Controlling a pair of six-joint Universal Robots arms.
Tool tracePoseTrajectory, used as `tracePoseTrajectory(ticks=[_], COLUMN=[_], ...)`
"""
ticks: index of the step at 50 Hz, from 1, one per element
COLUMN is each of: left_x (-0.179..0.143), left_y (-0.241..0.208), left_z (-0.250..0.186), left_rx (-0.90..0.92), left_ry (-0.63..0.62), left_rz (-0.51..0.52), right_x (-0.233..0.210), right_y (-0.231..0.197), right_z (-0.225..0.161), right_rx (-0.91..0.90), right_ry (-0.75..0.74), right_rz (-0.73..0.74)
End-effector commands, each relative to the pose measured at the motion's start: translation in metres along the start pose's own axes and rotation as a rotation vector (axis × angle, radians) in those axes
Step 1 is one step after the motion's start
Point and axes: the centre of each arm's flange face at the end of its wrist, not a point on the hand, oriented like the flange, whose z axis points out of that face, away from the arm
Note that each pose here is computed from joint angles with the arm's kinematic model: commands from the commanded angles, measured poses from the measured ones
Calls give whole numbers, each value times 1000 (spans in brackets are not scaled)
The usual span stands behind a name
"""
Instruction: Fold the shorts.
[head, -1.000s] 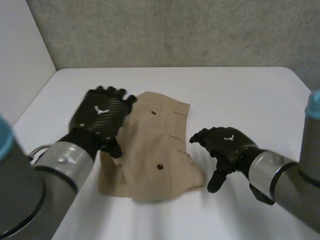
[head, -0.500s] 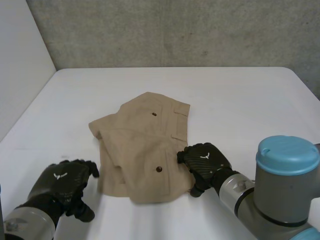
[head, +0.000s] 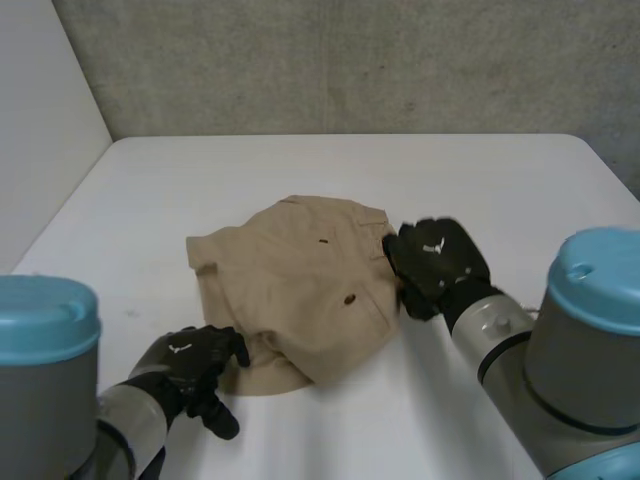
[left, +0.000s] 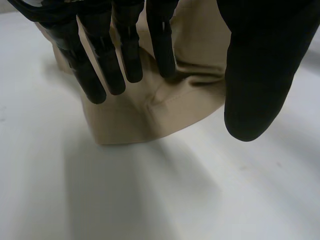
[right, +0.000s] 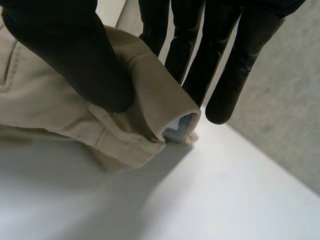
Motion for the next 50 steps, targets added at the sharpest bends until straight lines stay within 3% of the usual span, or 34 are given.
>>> tracePoseTrajectory(ticks=[1,6,17,22,37,50], left_x=[2,4,15,22,46,67], left_y=[6,2,-5,-8,-19,-23], left_z=[26,31,43,52,72,121], left_rx=[-50,-43,-27,-15,32,136], left_ry=[-15,-12,13,29,103,138], left_rz=[-94,-174,-228,-298,-464,-590], right_x=[9,-3,-25,-26,-31,-26], right_y=[-65,-86,-121,-135,-143,-143], right_z=[-18,-30,-45,-49,-57,-58], right_rx=[128,156,261,304,321,316], right_ry=[-1,-50,-111,-115,-138,-125], right_rz=[19,12,16,65,84,110])
